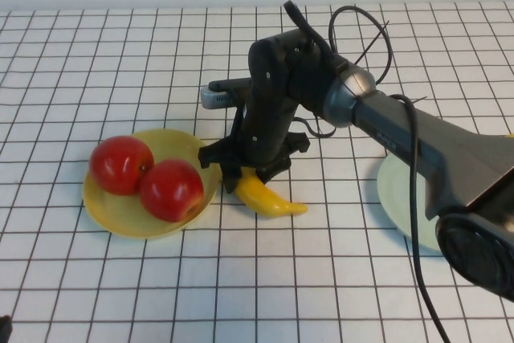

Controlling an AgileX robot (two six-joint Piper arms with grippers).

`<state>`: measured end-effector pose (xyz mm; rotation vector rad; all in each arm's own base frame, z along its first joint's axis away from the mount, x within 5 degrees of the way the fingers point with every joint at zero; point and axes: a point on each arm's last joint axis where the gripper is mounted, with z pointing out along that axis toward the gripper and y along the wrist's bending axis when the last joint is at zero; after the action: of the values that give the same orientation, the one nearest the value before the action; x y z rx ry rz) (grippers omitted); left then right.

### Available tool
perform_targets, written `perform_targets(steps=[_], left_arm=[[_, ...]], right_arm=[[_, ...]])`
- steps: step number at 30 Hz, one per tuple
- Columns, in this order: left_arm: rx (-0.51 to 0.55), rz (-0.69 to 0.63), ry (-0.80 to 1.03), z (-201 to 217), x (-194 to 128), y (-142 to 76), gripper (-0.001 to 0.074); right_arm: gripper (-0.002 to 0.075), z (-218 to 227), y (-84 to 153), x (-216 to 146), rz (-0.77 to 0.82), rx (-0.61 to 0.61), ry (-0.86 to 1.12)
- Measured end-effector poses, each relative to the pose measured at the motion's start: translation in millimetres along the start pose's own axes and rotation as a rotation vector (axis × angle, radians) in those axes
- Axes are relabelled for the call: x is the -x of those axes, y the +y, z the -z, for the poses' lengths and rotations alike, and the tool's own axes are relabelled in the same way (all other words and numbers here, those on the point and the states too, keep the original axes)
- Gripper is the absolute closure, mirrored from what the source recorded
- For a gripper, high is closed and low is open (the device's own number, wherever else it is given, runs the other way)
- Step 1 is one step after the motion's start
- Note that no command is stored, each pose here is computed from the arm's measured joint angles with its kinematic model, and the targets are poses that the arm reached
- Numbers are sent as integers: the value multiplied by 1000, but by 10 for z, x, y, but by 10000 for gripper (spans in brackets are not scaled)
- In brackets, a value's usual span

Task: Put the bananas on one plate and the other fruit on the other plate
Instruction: Put another type of fruit in the right plate

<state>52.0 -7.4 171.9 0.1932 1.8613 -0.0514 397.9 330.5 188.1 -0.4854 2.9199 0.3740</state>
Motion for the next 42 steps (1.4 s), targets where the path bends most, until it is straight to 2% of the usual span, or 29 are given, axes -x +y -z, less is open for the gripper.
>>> perform_targets(steps=[3, 8, 15, 19, 23, 28, 34, 42], left_arm=[[0, 0, 0, 0, 0, 0, 739], [0, 0, 0, 0, 0, 0, 739], [0, 0, 0, 0, 0, 0, 739], [0, 0, 0, 0, 0, 0, 739], [0, 0, 0, 0, 0, 0, 739], [0, 0, 0, 0, 0, 0, 739], [0, 0, 0, 0, 0, 0, 739], [0, 0, 0, 0, 0, 0, 739]], right_arm=[[405, 16, 6, 14, 2, 1, -9], [404, 186, -57, 68, -17, 14, -42], [404, 1198, -270, 86, -38, -1, -226], [404, 1448, -439, -80, -51, -61, -229], [404, 1347, -672, -348, -98, -168, -135], [404, 1175, -1025, -741, -269, -237, -26], [404, 1044, -1315, -1015, -423, -243, -44], [404, 922, -1585, -1047, -542, -184, -98]])
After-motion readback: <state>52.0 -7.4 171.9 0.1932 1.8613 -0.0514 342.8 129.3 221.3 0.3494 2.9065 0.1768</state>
